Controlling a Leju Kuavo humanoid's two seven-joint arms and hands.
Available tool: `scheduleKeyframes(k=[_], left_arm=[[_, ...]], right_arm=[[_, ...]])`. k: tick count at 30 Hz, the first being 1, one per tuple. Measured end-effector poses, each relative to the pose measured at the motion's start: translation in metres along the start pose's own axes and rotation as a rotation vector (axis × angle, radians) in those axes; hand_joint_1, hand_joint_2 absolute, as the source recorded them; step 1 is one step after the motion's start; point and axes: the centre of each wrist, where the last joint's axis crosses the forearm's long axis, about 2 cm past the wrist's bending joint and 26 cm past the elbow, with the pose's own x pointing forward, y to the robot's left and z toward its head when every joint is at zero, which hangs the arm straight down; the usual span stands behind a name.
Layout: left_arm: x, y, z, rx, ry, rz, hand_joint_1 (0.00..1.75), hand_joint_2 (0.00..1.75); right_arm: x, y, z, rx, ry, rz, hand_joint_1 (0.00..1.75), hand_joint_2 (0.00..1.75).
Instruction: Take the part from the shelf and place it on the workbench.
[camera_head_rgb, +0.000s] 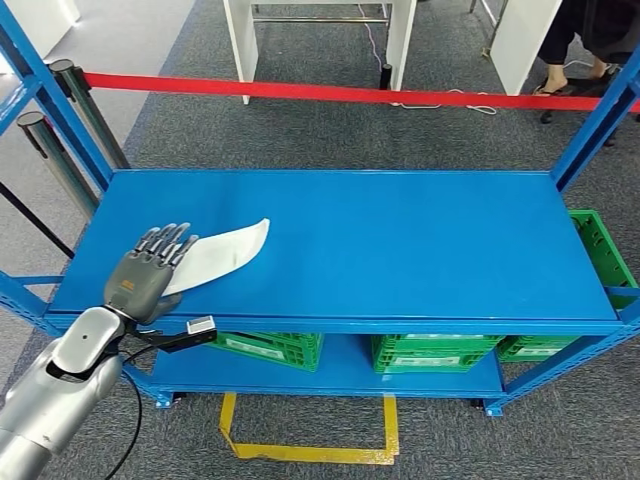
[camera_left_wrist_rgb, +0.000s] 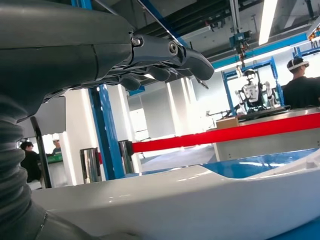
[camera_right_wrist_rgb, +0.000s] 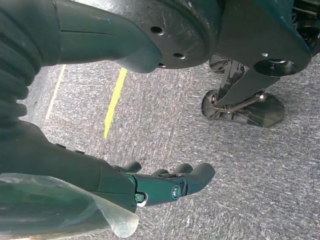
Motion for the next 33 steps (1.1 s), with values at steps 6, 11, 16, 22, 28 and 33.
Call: scheduleKeyframes(k=[6,11,16,22,28,33], left_arm=[[0.002,-0.002,-0.001,-0.007,0.000,0.004,0.00,1.75],[0.003,-0.002,-0.005,-0.031,0.009,-0.016,0.00,1.75],[-0.001,0.002,-0.017,-0.084,0.060,-0.074,0.00,1.75],[-0.008,0.005,-0.033,-0.164,0.090,-0.137,0.00,1.75],[-0.009,0.006,-0.036,-0.177,0.095,-0.150,0.00,1.75],[-0.011,0.008,-0.052,-0.223,0.108,-0.191,0.00,1.75]], right_arm=[[0.000,0.000,0.000,0.000,0.000,0.000,0.00,1.75],[0.000,0.000,0.000,0.000,0.001,-0.007,0.00,1.75],[0.000,0.000,0.000,0.000,0.004,-0.019,0.00,1.75],[0.000,0.001,0.000,-0.003,0.004,-0.033,0.00,1.75],[0.000,0.001,0.000,-0.004,0.004,-0.034,0.00,1.75],[0.001,0.003,0.000,-0.003,0.005,-0.044,0.00,1.75]])
